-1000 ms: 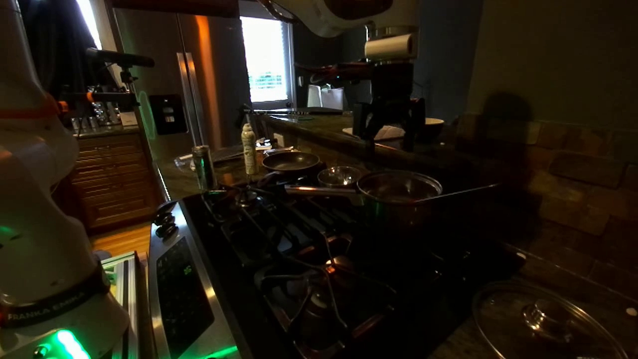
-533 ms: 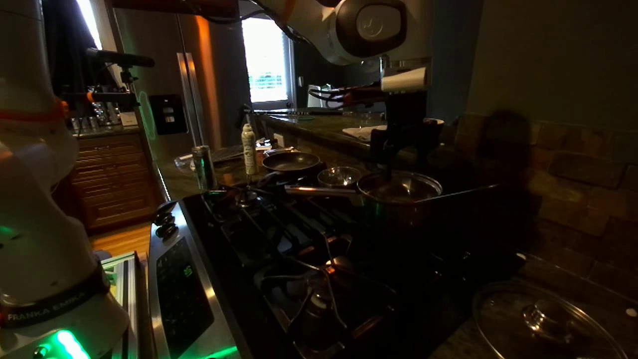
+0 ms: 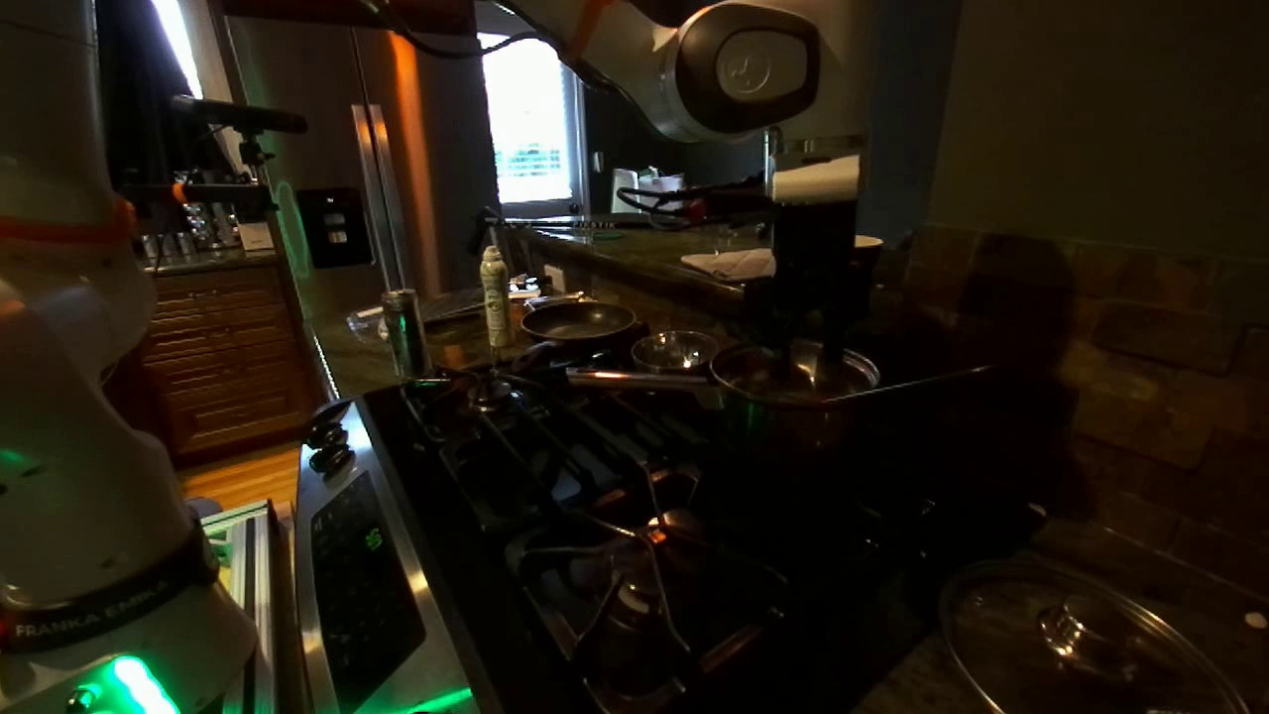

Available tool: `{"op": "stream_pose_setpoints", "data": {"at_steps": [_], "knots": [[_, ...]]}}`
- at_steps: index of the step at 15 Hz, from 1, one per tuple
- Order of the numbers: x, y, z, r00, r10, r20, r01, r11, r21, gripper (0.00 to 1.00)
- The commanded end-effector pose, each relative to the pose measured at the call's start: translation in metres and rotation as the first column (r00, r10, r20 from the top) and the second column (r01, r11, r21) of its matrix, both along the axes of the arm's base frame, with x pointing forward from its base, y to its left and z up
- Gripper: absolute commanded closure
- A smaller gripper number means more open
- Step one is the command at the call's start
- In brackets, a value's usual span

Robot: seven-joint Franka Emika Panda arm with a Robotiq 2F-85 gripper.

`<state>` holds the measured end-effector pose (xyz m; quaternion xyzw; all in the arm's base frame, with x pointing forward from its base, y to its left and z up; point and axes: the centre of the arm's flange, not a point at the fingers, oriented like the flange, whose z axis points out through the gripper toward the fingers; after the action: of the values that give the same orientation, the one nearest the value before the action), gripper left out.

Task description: Remove the silver ladle from the pot and put it on the right side of the counter.

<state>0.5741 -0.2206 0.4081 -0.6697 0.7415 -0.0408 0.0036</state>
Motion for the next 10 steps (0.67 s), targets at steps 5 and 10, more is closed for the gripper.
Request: {"op": "stream_pose_setpoints", "data": {"at_steps": [5,10], "knots": [[0.007,-0.004,-0.011,0.999,0.034,0.019,-0.034,0.999,-0.003,0.42],[0.017,-0.003,-0.023,0.998,0.05,0.043,-0.049,0.998,-0.028,0.42]]}}
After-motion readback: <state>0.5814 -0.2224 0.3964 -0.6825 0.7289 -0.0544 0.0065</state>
